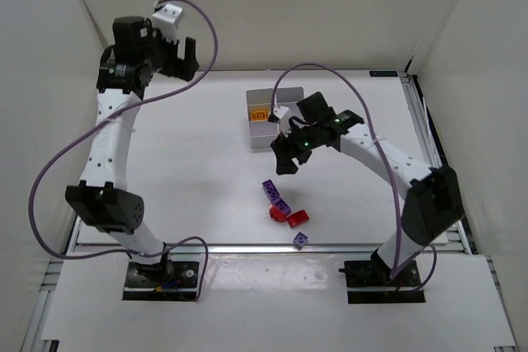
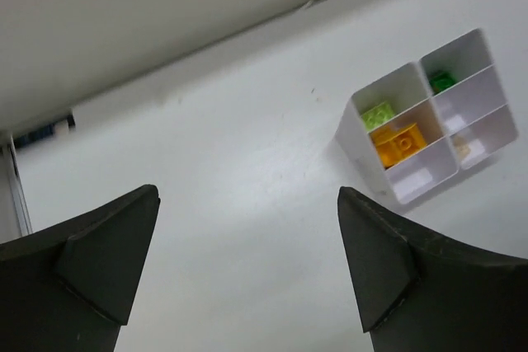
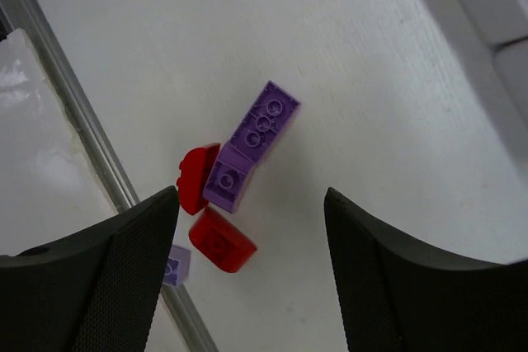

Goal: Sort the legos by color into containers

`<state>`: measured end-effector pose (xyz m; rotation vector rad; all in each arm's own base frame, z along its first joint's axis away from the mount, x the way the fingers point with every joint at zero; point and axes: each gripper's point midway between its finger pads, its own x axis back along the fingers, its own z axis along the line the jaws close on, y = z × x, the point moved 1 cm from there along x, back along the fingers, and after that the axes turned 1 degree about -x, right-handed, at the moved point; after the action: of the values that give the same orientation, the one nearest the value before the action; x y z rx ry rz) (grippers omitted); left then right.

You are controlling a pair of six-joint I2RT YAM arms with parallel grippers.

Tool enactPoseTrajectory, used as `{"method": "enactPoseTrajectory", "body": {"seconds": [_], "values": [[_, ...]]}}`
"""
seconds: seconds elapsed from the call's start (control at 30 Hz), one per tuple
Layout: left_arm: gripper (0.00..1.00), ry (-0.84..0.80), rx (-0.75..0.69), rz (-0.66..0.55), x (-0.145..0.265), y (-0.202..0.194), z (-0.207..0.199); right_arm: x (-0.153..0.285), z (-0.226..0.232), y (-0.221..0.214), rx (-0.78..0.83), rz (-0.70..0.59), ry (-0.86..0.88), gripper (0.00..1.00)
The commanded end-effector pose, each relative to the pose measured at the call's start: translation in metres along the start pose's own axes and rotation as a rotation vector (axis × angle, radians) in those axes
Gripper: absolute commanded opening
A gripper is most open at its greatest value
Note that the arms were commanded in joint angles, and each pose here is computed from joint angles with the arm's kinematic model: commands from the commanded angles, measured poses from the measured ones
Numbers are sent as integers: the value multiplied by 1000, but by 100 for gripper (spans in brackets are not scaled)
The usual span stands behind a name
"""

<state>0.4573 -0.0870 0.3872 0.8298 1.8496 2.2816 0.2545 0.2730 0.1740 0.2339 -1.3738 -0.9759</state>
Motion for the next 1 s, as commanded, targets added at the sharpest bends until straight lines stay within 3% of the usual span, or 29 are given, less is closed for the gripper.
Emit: {"method": "enactPoseTrajectory", "body": {"seconds": [0.0, 0.2, 0.47, 0.97], "values": [[99, 178, 151, 59, 34, -34, 11, -27, -16, -10, -217, 44, -61, 72], [99, 453, 269, 73, 76, -80, 27, -67, -34, -38, -438, 139, -250, 70], [99, 460, 253, 81, 105, -105, 16, -91, -36, -42, -478, 193, -372, 71], [99, 442, 224, 121, 106, -123, 11, -124, -22, -49, -424, 242, -335, 71]]}}
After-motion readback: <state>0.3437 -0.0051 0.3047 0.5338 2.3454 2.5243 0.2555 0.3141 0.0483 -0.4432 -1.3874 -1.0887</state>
